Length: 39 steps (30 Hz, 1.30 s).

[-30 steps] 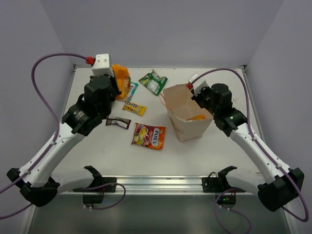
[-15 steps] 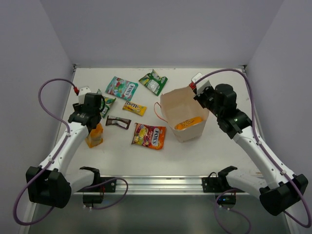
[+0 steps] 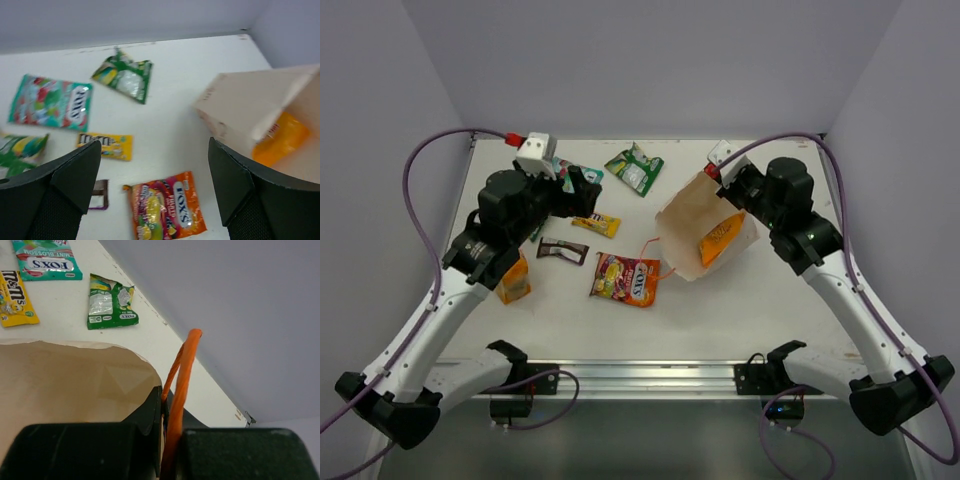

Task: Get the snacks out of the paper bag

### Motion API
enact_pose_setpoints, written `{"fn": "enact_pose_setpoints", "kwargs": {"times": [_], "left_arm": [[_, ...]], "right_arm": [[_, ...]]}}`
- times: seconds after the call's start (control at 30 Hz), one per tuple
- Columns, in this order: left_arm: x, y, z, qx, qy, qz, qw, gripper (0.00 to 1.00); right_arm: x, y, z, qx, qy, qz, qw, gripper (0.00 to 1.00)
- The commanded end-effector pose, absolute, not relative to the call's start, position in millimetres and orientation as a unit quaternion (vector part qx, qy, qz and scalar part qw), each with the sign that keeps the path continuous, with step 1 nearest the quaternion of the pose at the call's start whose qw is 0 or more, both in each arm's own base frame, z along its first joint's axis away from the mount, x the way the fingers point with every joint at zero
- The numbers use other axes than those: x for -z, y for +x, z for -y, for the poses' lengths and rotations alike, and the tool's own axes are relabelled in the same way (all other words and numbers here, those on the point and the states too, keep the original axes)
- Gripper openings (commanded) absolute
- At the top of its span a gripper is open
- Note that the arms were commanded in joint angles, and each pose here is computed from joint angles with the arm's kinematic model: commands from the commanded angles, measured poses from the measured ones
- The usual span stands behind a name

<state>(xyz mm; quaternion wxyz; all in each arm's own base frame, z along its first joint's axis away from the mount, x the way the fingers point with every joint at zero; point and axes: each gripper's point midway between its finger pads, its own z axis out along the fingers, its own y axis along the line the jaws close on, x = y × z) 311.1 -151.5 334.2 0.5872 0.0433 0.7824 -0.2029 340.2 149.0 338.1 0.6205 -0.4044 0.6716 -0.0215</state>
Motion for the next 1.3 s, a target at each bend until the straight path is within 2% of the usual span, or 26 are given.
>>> {"fn": "enact_pose_setpoints", "kwargs": {"times": [0.0,0.17,0.33,0.53,0.9,1.13,1.27], "left_arm": [[-373,291,206,0.286,0.133,-0.726,0.611,0.93],[-360,266,272,0.316,0.212,-0.71,0.593,0.91],[-363,256,308,0.316,0.241,-0.683,0.614,0.89],[-336,247,349,0.321,0.263,-0.682,0.602,0.85],[-261,263,369,0.281,0.25,-0.72,0.583,0.82],[-218,277,399,0.275,0.264,-0.735,0.561,0.83],[-202,278,417,0.29,0.275,-0.737,0.544,0.88]], "right_arm": [[-395,345,-161,0.032,-0.428,-0.602,0.673,0.0],[-384,348,-173,0.027,-0.454,-0.606,0.653,0.0],[-373,349,-182,0.024,-0.467,-0.61,0.64,0.0],[-364,348,-190,0.017,-0.477,-0.614,0.629,0.0],[-371,336,-195,-0.003,-0.474,-0.605,0.64,0.0],[-381,332,-201,-0.006,-0.471,-0.596,0.65,0.0],[-383,329,-206,-0.007,-0.474,-0.592,0.652,0.0]]}}
